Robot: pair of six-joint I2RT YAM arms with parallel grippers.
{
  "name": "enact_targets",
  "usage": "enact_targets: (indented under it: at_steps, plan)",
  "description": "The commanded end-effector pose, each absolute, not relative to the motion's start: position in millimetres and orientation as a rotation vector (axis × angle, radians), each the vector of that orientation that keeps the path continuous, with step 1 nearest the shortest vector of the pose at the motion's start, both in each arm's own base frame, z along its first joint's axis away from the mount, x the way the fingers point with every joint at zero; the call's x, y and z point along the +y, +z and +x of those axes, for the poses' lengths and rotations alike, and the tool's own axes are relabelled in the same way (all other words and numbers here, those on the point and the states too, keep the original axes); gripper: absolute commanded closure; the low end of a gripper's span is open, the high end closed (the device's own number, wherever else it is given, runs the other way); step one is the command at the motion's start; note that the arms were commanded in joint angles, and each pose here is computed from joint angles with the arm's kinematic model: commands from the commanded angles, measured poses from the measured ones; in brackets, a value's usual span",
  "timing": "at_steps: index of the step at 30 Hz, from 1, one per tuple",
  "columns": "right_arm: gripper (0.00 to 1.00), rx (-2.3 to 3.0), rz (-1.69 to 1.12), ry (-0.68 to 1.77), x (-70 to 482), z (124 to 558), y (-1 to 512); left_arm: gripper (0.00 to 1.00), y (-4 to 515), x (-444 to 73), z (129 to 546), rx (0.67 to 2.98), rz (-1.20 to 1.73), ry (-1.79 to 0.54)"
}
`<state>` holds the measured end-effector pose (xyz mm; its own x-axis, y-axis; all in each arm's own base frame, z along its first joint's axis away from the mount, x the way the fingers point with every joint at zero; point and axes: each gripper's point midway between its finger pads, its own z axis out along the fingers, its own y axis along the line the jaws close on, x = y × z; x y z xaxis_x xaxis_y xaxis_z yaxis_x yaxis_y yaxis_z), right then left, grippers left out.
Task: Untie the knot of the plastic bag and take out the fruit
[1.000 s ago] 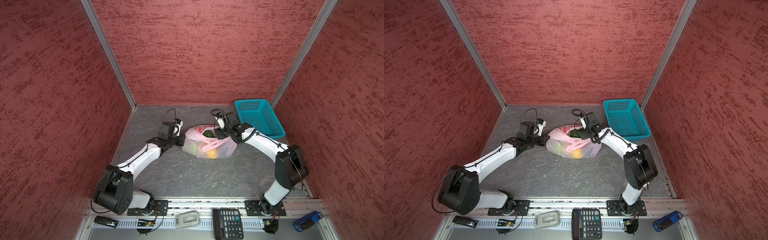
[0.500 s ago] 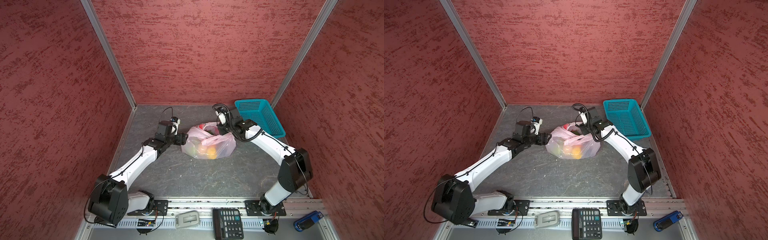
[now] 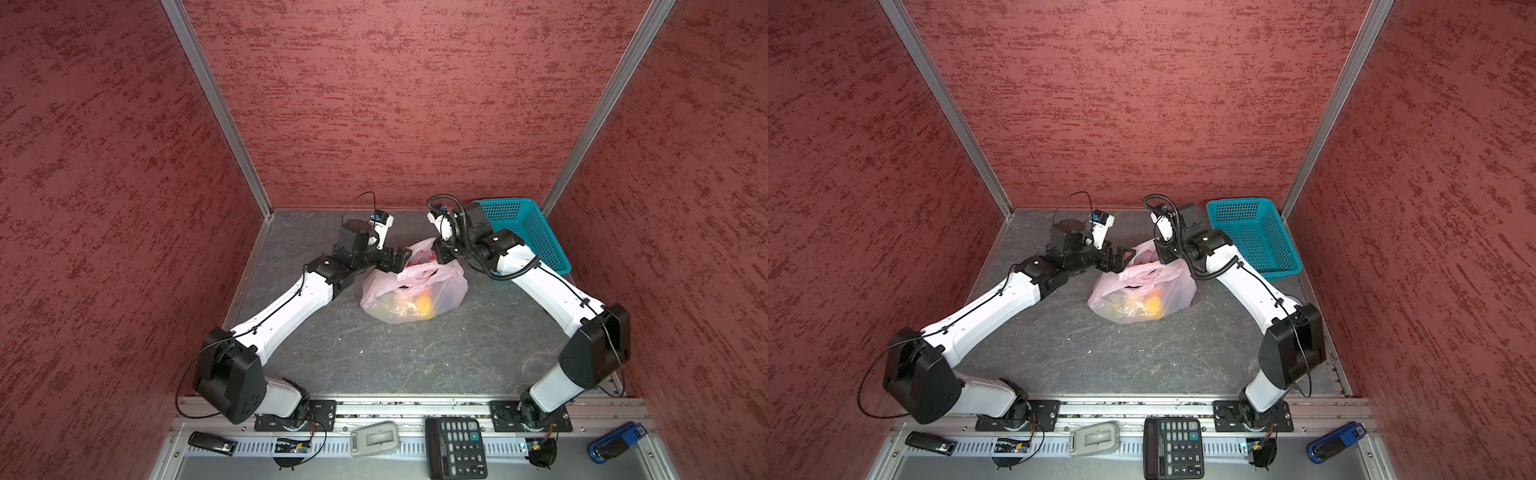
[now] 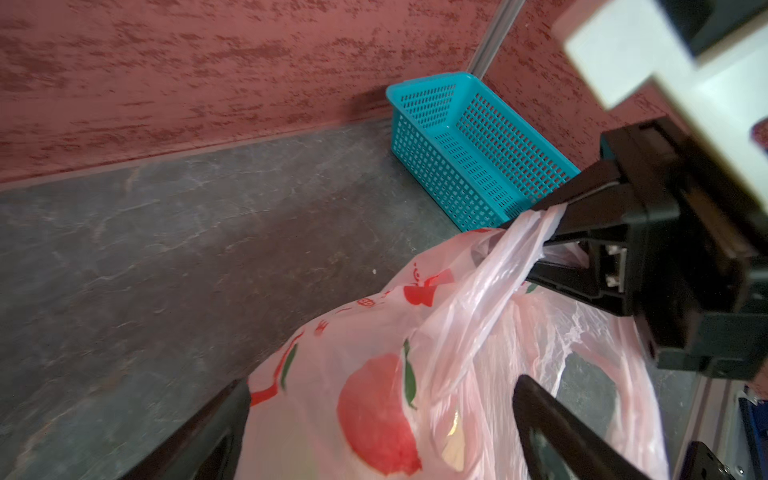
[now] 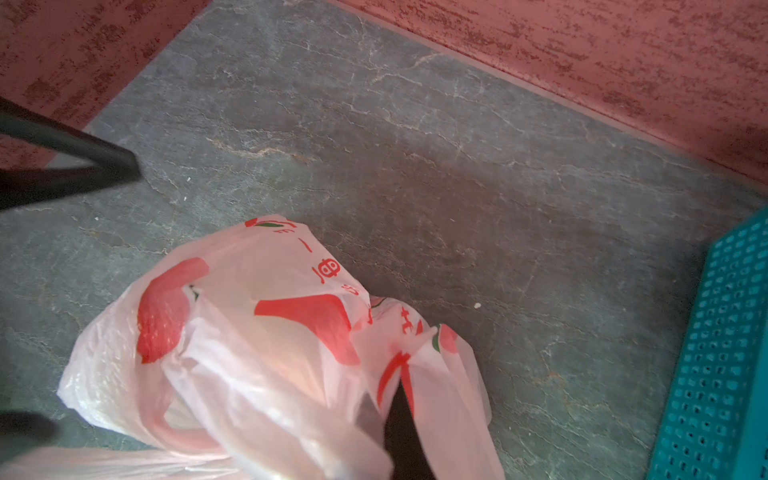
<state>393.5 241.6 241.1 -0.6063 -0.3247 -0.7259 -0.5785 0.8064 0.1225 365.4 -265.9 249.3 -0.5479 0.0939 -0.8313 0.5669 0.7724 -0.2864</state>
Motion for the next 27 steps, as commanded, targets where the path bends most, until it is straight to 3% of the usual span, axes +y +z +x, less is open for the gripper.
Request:
enact_targets:
  at_steps: [1, 6, 14, 20, 27]
  plan:
    - [1.00, 2.224, -0.675, 0.512, 248.0, 389.2, 261.0, 0.00, 252.2, -285.3, 367.3, 2.059, 0.551, -0.680]
    - [1.00, 2.230, -0.666, 0.516, 245.8, 384.8, 259.9, 0.00, 232.5, -275.7, 389.5, 2.122, 0.448, -0.487]
    - [1.00, 2.286, -0.607, 0.421, 218.1, 376.9, 248.9, 0.06, 204.6, -202.2, 406.9, 2.251, 0.238, -0.175]
    - [1.00, 2.313, -0.554, 0.378, 191.7, 373.6, 248.1, 0.14, 200.6, -152.4, 399.7, 2.307, 0.147, -0.139]
    - [1.00, 2.339, -0.552, 0.353, 181.0, 372.7, 243.6, 0.22, 190.0, -131.2, 392.3, 2.376, 0.167, -0.159]
